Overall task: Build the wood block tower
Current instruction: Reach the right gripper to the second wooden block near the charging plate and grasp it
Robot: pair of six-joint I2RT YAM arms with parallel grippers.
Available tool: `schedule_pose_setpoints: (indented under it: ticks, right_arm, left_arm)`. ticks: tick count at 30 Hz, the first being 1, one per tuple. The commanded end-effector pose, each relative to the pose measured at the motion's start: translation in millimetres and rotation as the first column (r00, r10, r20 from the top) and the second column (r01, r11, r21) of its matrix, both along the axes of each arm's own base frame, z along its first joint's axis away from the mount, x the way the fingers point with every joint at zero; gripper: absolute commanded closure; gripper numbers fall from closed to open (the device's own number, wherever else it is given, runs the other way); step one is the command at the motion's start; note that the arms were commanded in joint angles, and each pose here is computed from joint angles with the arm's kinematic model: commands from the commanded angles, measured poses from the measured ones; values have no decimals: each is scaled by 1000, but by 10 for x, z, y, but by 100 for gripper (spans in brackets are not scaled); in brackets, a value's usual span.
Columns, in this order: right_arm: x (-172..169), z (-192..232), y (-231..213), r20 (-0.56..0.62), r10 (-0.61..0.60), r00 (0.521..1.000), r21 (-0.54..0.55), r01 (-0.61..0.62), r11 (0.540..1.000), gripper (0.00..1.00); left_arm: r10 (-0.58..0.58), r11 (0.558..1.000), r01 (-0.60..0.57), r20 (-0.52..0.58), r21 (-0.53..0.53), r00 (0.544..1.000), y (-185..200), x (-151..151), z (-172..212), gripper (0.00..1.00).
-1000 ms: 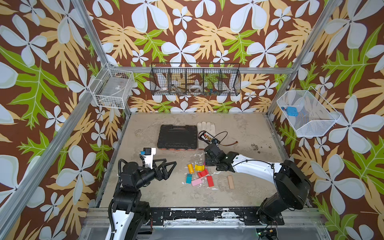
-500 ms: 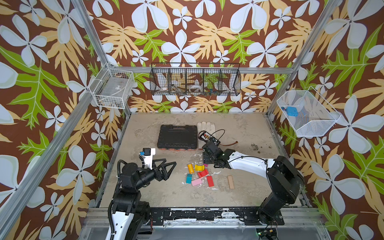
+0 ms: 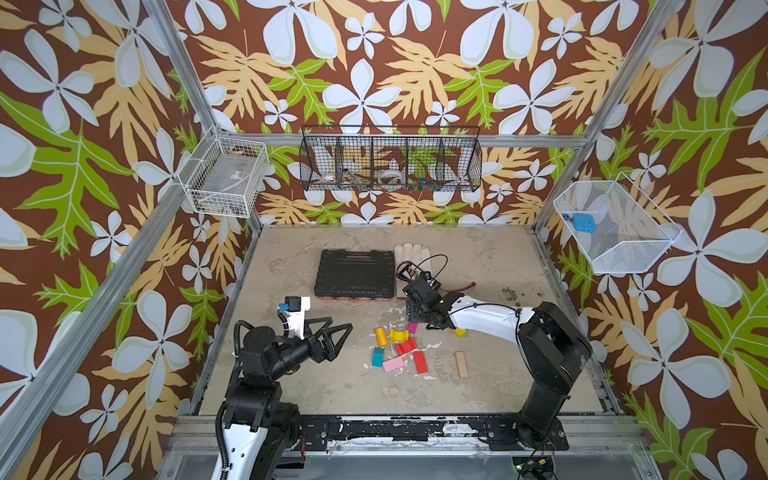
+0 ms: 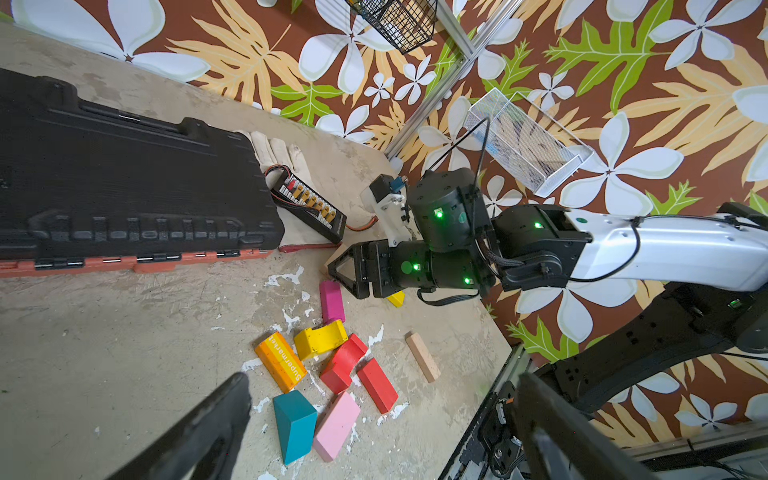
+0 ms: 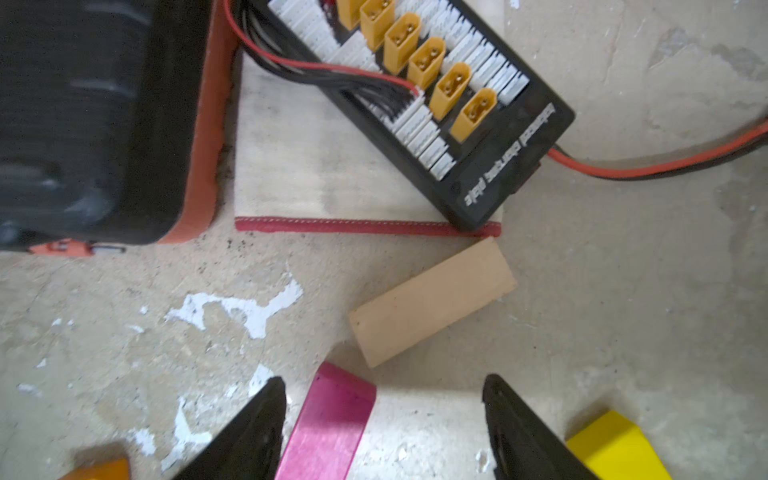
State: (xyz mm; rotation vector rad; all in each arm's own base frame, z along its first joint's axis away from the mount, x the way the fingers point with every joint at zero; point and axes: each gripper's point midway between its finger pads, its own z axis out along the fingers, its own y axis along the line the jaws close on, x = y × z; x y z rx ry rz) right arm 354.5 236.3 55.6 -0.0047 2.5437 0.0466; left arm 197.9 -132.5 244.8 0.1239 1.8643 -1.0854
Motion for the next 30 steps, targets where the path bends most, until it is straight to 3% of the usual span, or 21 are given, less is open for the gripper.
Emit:
schedule_pose_setpoints:
  ticks: [1, 13, 20, 30]
  right_arm:
    - [90, 2, -80, 6, -36, 999, -15, 36, 999, 20]
    - [385, -185, -186, -14, -95, 995, -63, 94, 994, 20]
    - [311, -191, -371, -8, -129, 992, -94, 127, 987, 21]
    - [203, -217, -330, -29, -104, 994, -37, 103, 994, 29]
  left_arm:
    - [-1, 1000, 1, 22, -9, 1000, -3, -10, 55, 0]
    - [-1, 1000, 1, 16, -9, 1000, -4, -3, 46, 0]
    - [-2, 1000, 2, 14, -9, 1000, -5, -4, 40, 0]
    - [3, 1000, -2, 25, -10, 1000, 2, -14, 60, 0]
